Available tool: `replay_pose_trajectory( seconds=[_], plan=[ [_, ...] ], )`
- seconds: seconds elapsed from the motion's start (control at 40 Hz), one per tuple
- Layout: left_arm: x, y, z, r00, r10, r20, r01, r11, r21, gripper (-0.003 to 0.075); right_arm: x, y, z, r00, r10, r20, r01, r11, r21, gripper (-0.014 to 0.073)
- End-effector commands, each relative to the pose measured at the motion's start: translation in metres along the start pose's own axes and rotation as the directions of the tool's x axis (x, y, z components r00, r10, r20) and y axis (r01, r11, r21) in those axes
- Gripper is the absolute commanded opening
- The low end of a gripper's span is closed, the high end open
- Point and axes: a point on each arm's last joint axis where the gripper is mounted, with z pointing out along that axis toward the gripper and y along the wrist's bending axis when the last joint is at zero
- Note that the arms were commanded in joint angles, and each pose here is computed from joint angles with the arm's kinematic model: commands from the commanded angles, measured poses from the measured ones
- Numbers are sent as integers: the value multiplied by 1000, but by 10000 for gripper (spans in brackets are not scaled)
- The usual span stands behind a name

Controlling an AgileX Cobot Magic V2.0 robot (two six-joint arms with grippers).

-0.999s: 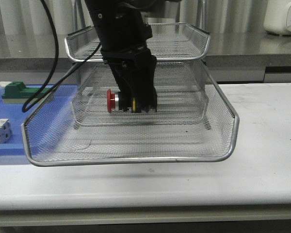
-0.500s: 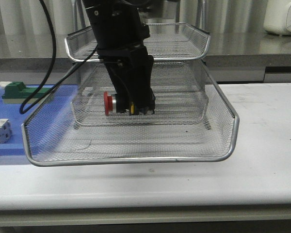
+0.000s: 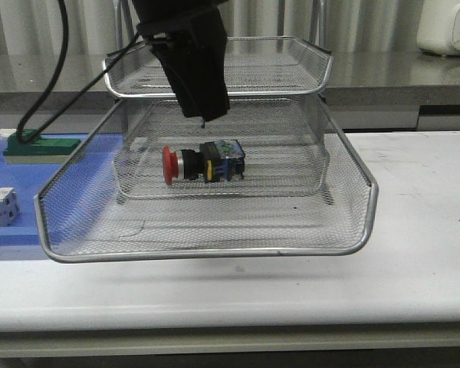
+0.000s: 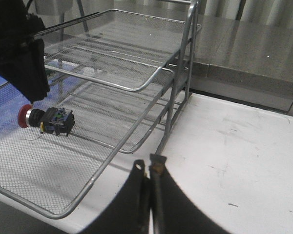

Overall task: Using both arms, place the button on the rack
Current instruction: 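Lower the button into the middle tray, open the left gripper, withdraw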

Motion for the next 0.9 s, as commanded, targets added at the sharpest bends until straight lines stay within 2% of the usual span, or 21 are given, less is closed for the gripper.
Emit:
replay_pose_trajectory(
  seconds=[0.0, 0.275, 0.5, 0.649, 0.874],
  plan=[
    [-2, -16, -46, 998, 15, 65, -14, 1000, -12, -18, -13, -3, -2, 997, 7, 73, -9, 1000, 29, -59],
    [14, -20, -70, 993, -81, 88, 84, 996, -33, -19, -13, -3, -2, 997, 7, 73, -9, 1000, 29, -59],
    [62, -19, -83, 974, -221, 56, 223, 974, -46, -19, -13, -3, -2, 997, 7, 73, -9, 1000, 29, -59],
    [106, -14, -100, 925, -365, 104, 375, 921, -105, -19, -13, -3, -2, 997, 7, 73, -9, 1000, 29, -59],
    [166, -30, -129, 806, -488, 333, 572, 788, -228, -19, -13, -3, -2, 997, 7, 73, -9, 1000, 29, -59]
  ],
)
